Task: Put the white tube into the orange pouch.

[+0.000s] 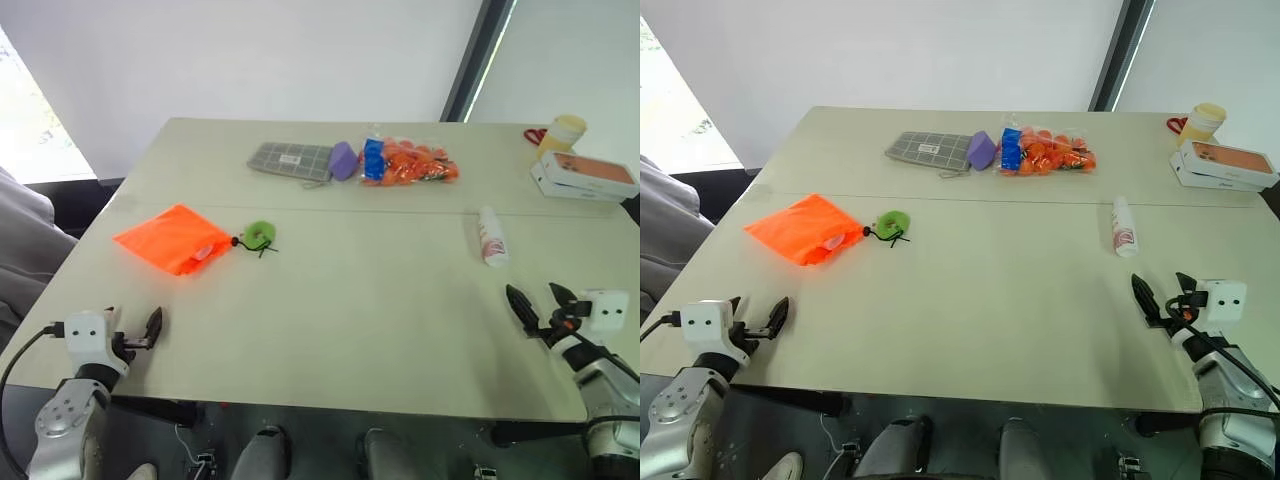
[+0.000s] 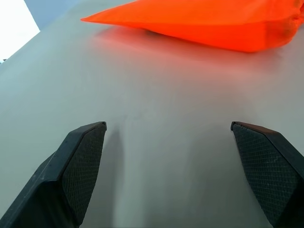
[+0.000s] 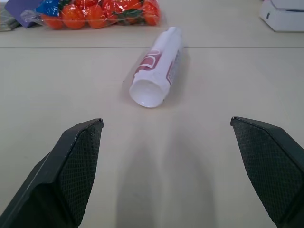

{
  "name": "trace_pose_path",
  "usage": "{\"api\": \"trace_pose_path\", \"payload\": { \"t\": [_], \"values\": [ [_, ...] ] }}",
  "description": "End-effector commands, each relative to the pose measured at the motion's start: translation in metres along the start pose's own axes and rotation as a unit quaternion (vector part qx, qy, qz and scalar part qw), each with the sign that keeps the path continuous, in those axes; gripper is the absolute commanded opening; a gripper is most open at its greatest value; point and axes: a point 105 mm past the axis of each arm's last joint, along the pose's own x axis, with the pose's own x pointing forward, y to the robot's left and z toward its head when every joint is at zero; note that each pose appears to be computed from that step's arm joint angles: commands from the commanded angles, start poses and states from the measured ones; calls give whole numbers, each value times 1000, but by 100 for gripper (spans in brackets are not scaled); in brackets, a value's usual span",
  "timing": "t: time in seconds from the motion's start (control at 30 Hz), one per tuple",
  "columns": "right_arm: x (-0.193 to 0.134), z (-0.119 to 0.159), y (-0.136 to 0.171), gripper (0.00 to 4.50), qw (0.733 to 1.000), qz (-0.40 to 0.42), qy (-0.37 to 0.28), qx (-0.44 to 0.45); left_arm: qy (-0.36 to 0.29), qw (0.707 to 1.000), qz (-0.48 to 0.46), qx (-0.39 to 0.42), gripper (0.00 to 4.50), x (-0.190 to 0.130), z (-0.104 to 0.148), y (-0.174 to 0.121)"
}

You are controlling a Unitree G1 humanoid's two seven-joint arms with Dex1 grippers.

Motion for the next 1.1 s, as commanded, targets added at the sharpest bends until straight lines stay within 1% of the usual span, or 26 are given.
{"api": "trace_pose_path", "payload": {
  "t": [0.03,0.23,0.3,0.43,0.5,0.6,0.73,0.8,0.87,0.93,1.03,1.1],
  "values": [
    [1,7,1,446,1000,2,-17,-6,-12,1000,1,4,450,-1,9,2],
    [2,8,5,446,1000,2,-23,-3,-19,1000,-7,8,450,-1,12,0],
    [2,9,6,446,1000,4,-24,-3,-20,999,-15,24,450,-1,14,-4],
    [3,9,9,446,1000,6,-25,-4,-35,999,-22,31,450,0,22,-11],
    [4,11,11,446,1000,11,-27,-5,-51,998,-37,25,450,0,31,-19],
    [8,13,16,446,999,20,-28,-4,-83,992,-85,35,450,-1,49,-41],
    [13,16,26,446,999,43,-31,-4,-108,980,-135,100,450,0,65,-77],
    [14,18,33,446,998,61,-31,-5,-124,972,-135,146,450,2,74,-89],
    [13,19,48,446,995,101,-24,-6,-148,958,-112,218,450,6,87,-99],
    [9,18,67,446,988,151,-11,-8,-160,946,-79,272,450,11,95,-103],
    [5,20,101,446,974,226,4,-3,-152,934,-36,320,450,21,99,-100],
    [3,22,121,446,964,265,8,-2,-133,930,-15,342,450,27,98,-95]
  ]
}}
